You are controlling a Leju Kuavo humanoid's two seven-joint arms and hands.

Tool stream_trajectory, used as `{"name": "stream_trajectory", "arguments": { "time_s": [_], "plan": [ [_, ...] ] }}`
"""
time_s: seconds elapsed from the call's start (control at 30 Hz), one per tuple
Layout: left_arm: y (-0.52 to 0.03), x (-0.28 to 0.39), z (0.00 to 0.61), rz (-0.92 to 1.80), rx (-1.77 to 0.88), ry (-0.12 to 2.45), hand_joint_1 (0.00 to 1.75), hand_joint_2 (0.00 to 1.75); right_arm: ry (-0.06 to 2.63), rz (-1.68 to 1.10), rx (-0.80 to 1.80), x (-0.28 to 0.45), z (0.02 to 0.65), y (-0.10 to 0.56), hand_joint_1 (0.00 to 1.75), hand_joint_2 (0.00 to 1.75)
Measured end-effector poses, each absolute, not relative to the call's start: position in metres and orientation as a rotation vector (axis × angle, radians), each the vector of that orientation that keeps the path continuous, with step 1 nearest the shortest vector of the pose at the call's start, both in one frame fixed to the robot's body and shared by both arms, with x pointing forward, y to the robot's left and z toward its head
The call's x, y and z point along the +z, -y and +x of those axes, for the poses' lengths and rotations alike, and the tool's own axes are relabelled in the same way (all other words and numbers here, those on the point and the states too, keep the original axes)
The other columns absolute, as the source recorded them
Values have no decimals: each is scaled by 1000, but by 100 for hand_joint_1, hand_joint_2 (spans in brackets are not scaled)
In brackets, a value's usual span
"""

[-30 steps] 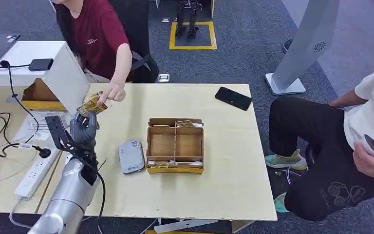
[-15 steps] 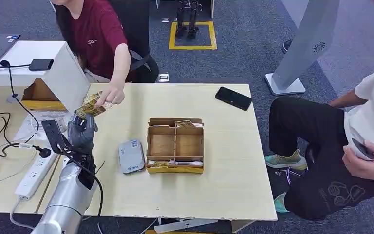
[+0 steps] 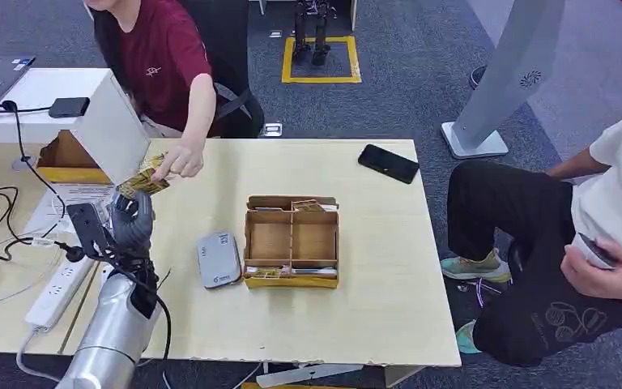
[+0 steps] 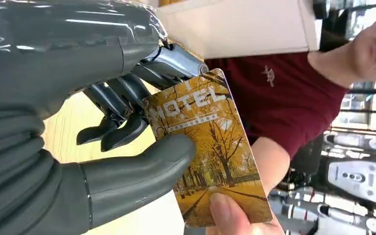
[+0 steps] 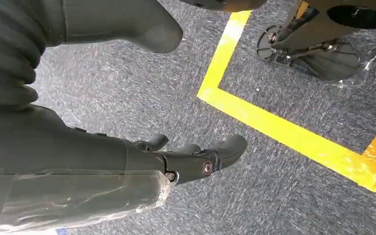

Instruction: Pass the card to the sensor for recognition and then transmit it.

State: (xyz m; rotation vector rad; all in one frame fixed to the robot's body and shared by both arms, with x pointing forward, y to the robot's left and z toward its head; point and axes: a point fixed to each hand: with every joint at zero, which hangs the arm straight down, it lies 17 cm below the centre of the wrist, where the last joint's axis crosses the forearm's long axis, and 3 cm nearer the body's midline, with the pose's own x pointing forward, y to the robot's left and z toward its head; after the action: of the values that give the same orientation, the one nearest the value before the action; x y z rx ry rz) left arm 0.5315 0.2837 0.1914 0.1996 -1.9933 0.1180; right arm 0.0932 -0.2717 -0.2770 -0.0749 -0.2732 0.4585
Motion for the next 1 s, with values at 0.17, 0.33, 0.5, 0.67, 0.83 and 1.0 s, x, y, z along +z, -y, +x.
{"name": "stream_trajectory", "arguments": {
  "time_s": [0.17, 0.33, 0.5, 0.67, 0.83, 1.0],
  "plan": [
    [-290, 200, 530, 283, 116, 2044, 175, 175, 268, -74, 473, -277, 92, 271, 0, 175],
    [-291, 199, 531, 288, 116, 2041, 175, 175, 267, -74, 476, -277, 92, 270, 0, 175],
    [-291, 196, 531, 288, 115, 2036, 175, 175, 267, -74, 476, -277, 92, 270, 0, 175],
    [-291, 196, 531, 288, 115, 2036, 175, 175, 267, -74, 476, -277, 92, 270, 0, 175],
    [-291, 196, 531, 292, 113, 2039, 175, 175, 264, -76, 477, -277, 92, 270, 0, 175],
    [-291, 199, 533, 296, 111, 2045, 0, 175, 267, -75, 478, -277, 94, 270, 0, 175]
  ]
}}
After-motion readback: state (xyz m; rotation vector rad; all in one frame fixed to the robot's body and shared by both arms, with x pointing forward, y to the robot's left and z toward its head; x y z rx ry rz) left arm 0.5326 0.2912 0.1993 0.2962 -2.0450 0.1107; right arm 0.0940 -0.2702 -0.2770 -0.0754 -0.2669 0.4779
